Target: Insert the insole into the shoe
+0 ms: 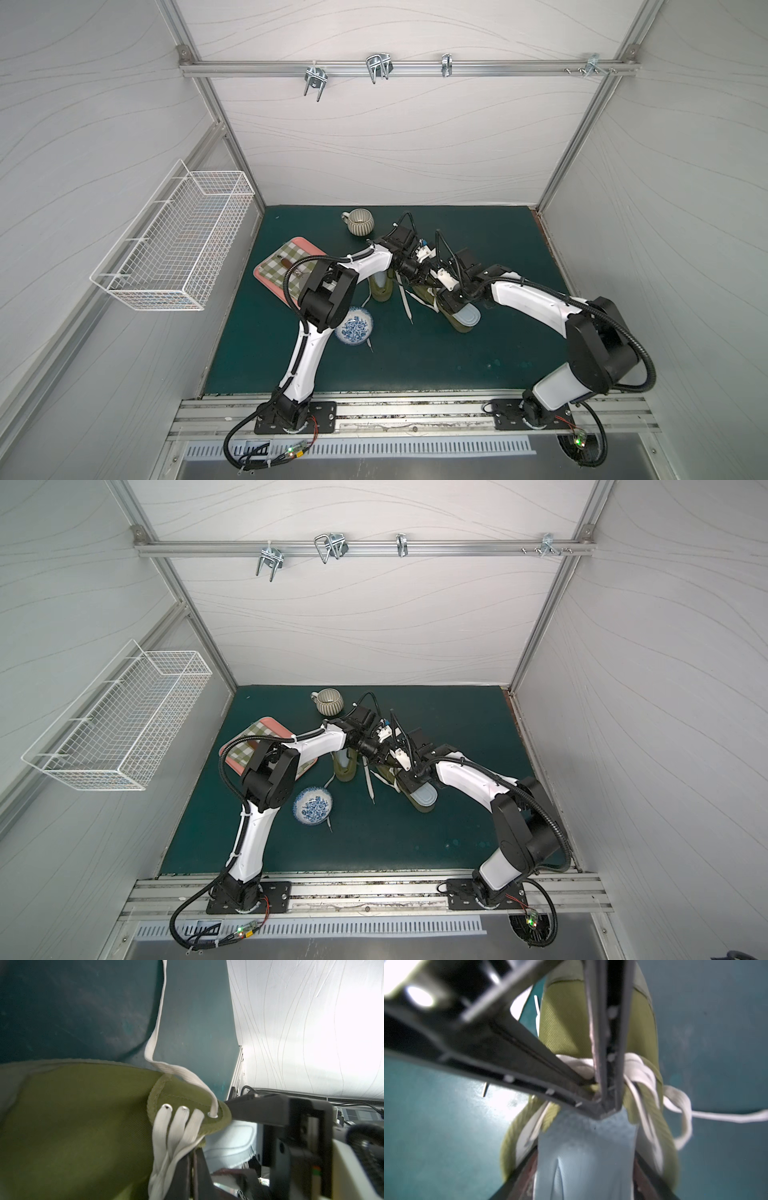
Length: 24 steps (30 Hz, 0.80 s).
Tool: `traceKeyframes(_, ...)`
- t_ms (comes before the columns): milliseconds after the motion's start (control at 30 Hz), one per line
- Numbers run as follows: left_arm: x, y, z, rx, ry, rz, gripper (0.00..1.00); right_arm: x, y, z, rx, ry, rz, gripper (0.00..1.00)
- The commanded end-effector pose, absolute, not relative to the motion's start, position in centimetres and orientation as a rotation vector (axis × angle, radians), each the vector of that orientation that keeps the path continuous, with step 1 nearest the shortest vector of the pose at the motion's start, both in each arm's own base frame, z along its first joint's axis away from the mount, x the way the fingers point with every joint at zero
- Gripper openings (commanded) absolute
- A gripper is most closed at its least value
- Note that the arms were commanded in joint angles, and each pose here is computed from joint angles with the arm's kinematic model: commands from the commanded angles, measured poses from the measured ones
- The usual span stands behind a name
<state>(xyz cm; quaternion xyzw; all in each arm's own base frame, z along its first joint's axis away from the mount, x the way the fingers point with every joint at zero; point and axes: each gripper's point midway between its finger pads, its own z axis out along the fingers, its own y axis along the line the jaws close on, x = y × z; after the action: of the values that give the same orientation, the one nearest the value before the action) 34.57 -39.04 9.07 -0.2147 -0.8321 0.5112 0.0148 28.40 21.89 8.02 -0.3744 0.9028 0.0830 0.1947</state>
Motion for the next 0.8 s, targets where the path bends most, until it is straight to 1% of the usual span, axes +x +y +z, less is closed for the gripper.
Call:
traceKeyframes(0, 35.2, -39.3, 9.8, -0.692, -2.622, 1.609, 0.00, 27.5, 21.0, 9.6, -1.044, 2.562, 0.165, 0.69)
traceKeyframes(100, 35.3, -39.2, 9.9, -0.691, -2.631, 1.605, 0.00, 27.1, 20.5, 9.9, -1.037, 2.588, 0.143, 0.77)
traceKeyframes(167, 35.3, -39.2, 9.9, -0.691, -2.633, 1.604, 0.00, 26.8, 20.2, 10.0, -1.034, 2.599, 0.137, 0.85)
traceKeyframes(267, 35.3, -39.2, 10.0, -0.690, -2.634, 1.604, 0.00, 26.3, 19.7, 10.2, -1.029, 2.614, 0.127, 0.89)
traceKeyframes(467, 35.2, -39.1, 10.2, -0.692, -2.630, 1.607, 0.00, 24.9, 19.0, 9.5, -1.052, 2.644, 0.133, 0.89)
traceKeyframes(667, 35.2, -39.1, 10.2, -0.689, -2.628, 1.605, 0.00, 23.9, 18.4, 8.8, -1.037, 2.707, 0.141, 0.85)
traceKeyframes(767, 35.1, -39.1, 10.3, -0.691, -2.629, 1.604, 0.00, 23.7, 17.9, 8.8, -1.000, 2.744, 0.157, 0.85)
